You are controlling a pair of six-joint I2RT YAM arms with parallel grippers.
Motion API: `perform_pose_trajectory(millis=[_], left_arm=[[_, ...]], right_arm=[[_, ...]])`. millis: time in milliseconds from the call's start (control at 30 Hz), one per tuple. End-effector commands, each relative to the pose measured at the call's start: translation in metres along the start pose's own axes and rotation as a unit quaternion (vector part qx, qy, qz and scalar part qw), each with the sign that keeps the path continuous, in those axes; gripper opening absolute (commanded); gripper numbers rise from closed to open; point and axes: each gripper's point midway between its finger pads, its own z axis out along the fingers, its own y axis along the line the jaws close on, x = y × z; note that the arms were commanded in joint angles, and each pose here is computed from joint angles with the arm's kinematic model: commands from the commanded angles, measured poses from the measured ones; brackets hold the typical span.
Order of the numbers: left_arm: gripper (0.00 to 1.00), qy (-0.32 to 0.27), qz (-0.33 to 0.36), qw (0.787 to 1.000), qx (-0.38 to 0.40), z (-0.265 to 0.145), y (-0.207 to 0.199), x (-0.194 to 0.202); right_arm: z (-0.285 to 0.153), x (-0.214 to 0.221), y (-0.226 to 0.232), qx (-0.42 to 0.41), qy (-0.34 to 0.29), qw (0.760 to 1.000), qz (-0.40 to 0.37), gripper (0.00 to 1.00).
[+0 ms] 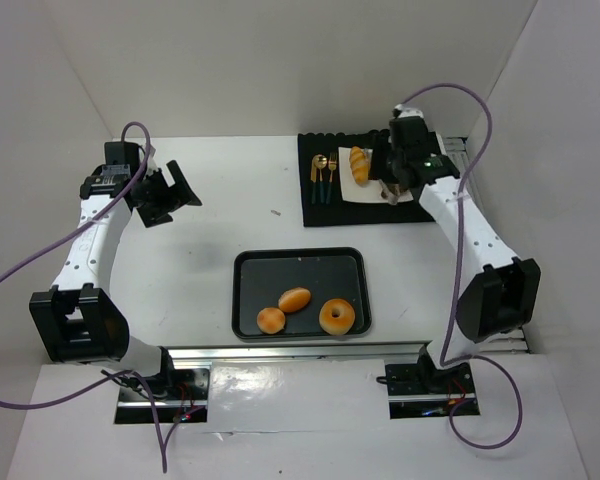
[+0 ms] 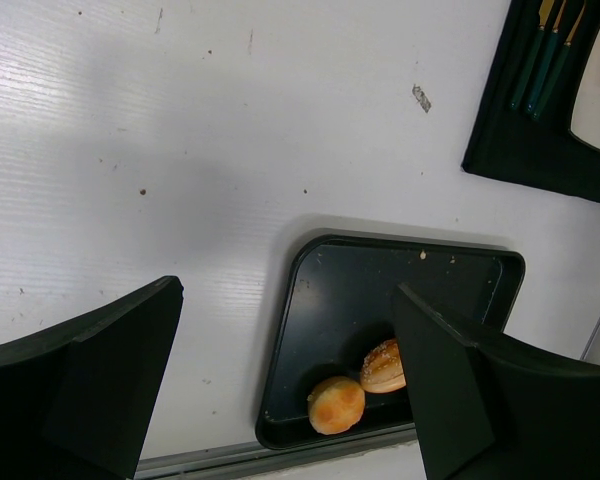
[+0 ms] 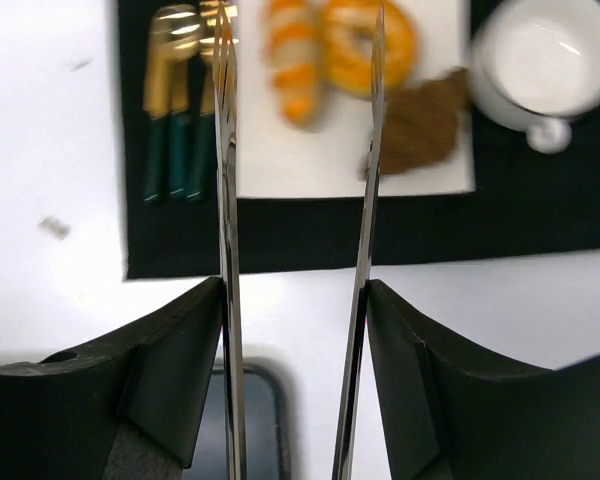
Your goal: Place the bread
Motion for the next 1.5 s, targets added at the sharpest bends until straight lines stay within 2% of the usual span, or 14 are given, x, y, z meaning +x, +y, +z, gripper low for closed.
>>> perform_pose_trajectory(millis=[0, 133, 267, 300, 567, 767, 867, 967, 1000, 1033, 1167, 1333, 1433, 1467], left_arm=[[0.99, -0.024, 0.011, 0.999, 0.017, -0.009, -0.01, -0.016], [0.99, -0.03, 0.012, 0.999, 0.015, -0.012, -0.009, -0.017], [0.99, -0.03, 0.012, 0.999, 0.015, -0.013, -0.009, -0.014], [0.99, -0.03, 0.012, 0.999, 0.015, -0.013, -0.009, -0.014], [0.99, -0.03, 0.007, 1.0, 0.006, -0.011, -0.002, -0.014], [0.99, -0.015, 0.005, 1.0, 0.016, -0.005, -0.004, -0.01], [0.99, -0.015, 0.005, 1.0, 0.016, -0.004, -0.005, -0.013], [0.99, -0.013, 0.008, 1.0, 0.009, -0.001, -0.002, -0.013], [0.99, -0.013, 0.008, 1.0, 0.009, -0.001, -0.002, -0.013], [0.99, -0.013, 0.008, 1.0, 0.009, -0.001, -0.002, -0.013], [0.99, -0.017, 0.009, 1.0, 0.011, -0.003, -0.003, -0.015], [0.99, -0.033, 0.014, 0.999, 0.018, -0.014, -0.008, -0.018], [0.99, -0.032, 0.015, 0.999, 0.022, -0.016, -0.01, -0.015], [0.99, -0.033, 0.015, 0.999, 0.023, -0.018, -0.009, -0.013]], right_arm=[[-0.025, -0.008, 0.046, -0.069, -0.038, 0.995, -0.064, 0.65], [-0.035, 0.005, 0.129, -0.163, -0.055, 0.978, -0.119, 0.65], [0.006, 0.023, 0.19, -0.186, -0.037, 0.971, -0.146, 0.65], [0.011, 0.006, 0.201, -0.188, -0.058, 0.972, -0.13, 0.65], [0.119, 0.033, 0.265, -0.174, -0.073, 0.975, -0.113, 0.65], [0.165, 0.057, 0.289, -0.167, -0.093, 0.975, -0.109, 0.65], [0.18, 0.072, 0.298, -0.177, -0.076, 0.975, -0.111, 0.76], [0.174, 0.072, 0.306, -0.185, -0.067, 0.974, -0.11, 0.88], [0.159, 0.054, 0.312, -0.189, -0.084, 0.973, -0.099, 0.98], [0.151, 0.044, 0.31, -0.187, -0.092, 0.973, -0.096, 1.0], [0.101, -0.005, 0.297, -0.178, -0.117, 0.974, -0.079, 1.0], [0.048, -0.049, 0.236, -0.126, -0.119, 0.984, -0.033, 1.0], [0.027, -0.03, 0.199, -0.079, -0.085, 0.993, -0.034, 1.0], [0.03, -0.001, 0.183, -0.057, -0.05, 0.996, -0.049, 1.0]])
